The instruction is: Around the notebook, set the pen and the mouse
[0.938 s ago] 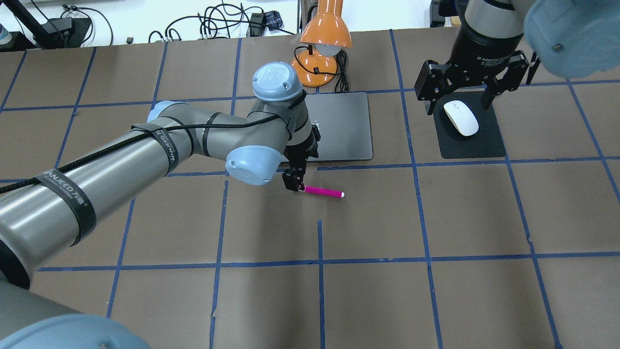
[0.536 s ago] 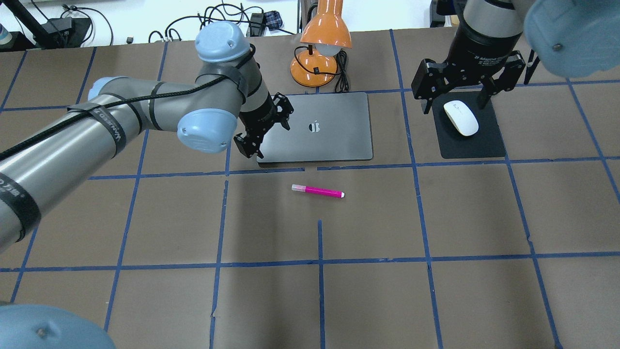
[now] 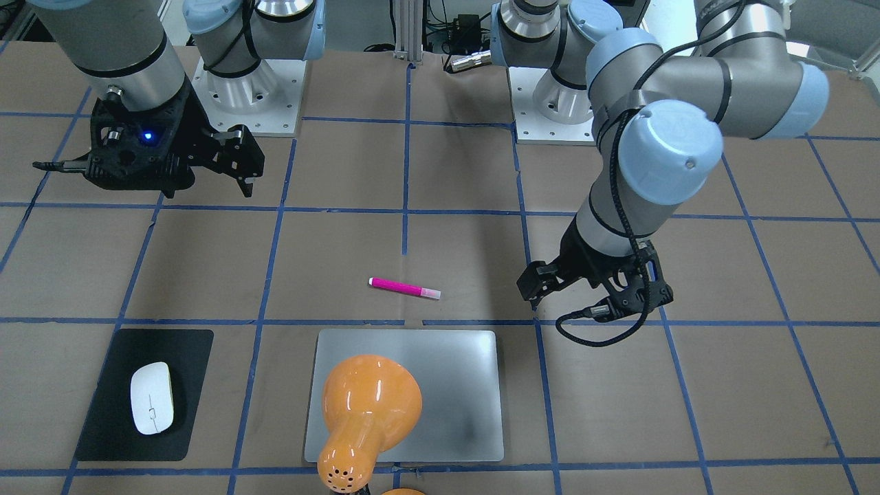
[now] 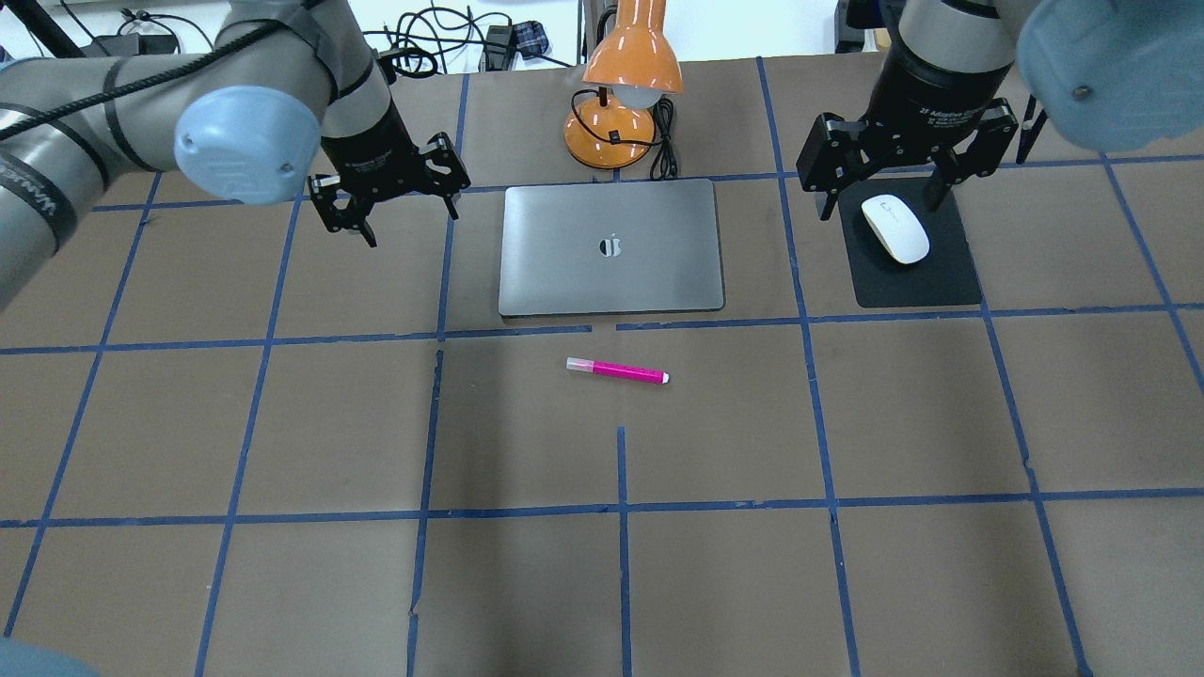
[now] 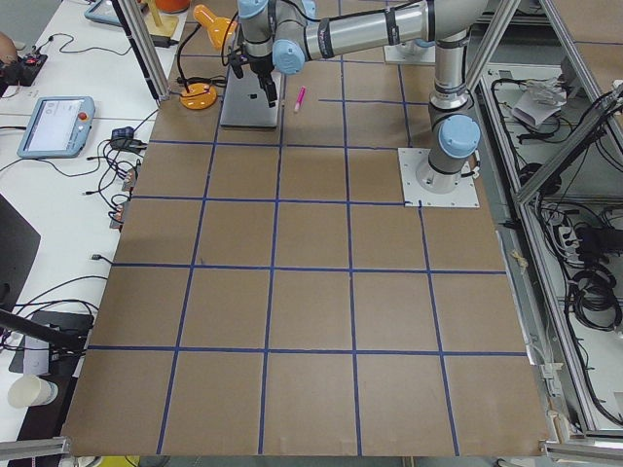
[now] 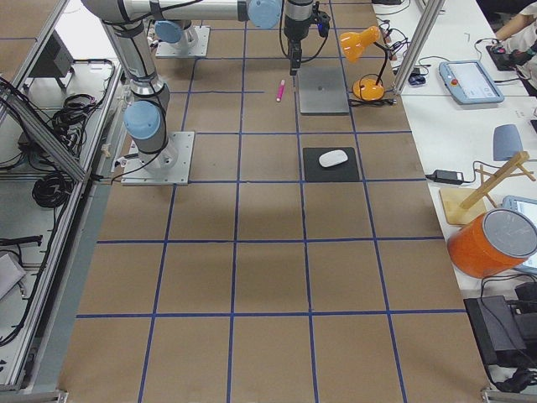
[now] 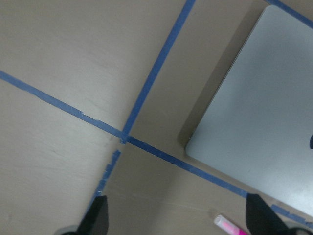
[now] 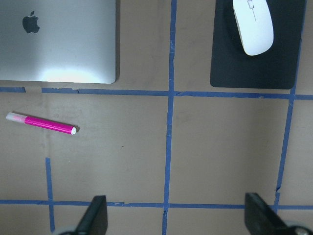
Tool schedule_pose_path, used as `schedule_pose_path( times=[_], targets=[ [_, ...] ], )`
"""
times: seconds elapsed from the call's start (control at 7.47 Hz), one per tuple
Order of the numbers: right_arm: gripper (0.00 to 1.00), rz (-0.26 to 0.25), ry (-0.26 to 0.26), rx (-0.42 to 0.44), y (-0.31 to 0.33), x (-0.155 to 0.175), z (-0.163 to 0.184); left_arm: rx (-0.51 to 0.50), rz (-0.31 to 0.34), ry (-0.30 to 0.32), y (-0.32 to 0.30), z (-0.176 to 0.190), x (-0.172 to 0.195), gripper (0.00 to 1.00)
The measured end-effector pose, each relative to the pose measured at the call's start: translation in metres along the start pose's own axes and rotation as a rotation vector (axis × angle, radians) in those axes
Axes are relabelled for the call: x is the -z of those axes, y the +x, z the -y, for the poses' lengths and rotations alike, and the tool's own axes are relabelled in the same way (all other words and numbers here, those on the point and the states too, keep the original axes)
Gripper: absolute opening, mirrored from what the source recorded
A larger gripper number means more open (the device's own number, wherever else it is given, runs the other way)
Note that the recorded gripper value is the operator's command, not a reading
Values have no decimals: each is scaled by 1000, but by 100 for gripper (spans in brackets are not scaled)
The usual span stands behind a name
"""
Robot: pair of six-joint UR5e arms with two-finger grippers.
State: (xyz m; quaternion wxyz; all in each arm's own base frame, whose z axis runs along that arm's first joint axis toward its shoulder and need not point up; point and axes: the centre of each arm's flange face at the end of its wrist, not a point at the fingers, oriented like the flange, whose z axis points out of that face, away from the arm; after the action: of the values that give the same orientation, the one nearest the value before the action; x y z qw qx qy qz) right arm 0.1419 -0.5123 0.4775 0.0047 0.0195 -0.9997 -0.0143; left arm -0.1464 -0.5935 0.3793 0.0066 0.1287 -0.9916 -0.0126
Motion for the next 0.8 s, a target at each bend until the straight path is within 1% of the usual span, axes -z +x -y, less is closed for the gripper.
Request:
schedule_pose_path(
  times=[0.13,0.4,0.54,0.8],
  targets=[
    [100,0,3,0,0,0,0,-62,0,0,-8,-4,19,100],
    [100,-1,5,-2,0,0,1,-103,6,-35,-18,-25,44,100],
    [100,-1,5,-7,0,0,0,-119,11,-37,-21,-36,55,100],
    [100,-2,8,-21,0,1,0,-200,14,-35,-27,-54,65,100]
  ],
)
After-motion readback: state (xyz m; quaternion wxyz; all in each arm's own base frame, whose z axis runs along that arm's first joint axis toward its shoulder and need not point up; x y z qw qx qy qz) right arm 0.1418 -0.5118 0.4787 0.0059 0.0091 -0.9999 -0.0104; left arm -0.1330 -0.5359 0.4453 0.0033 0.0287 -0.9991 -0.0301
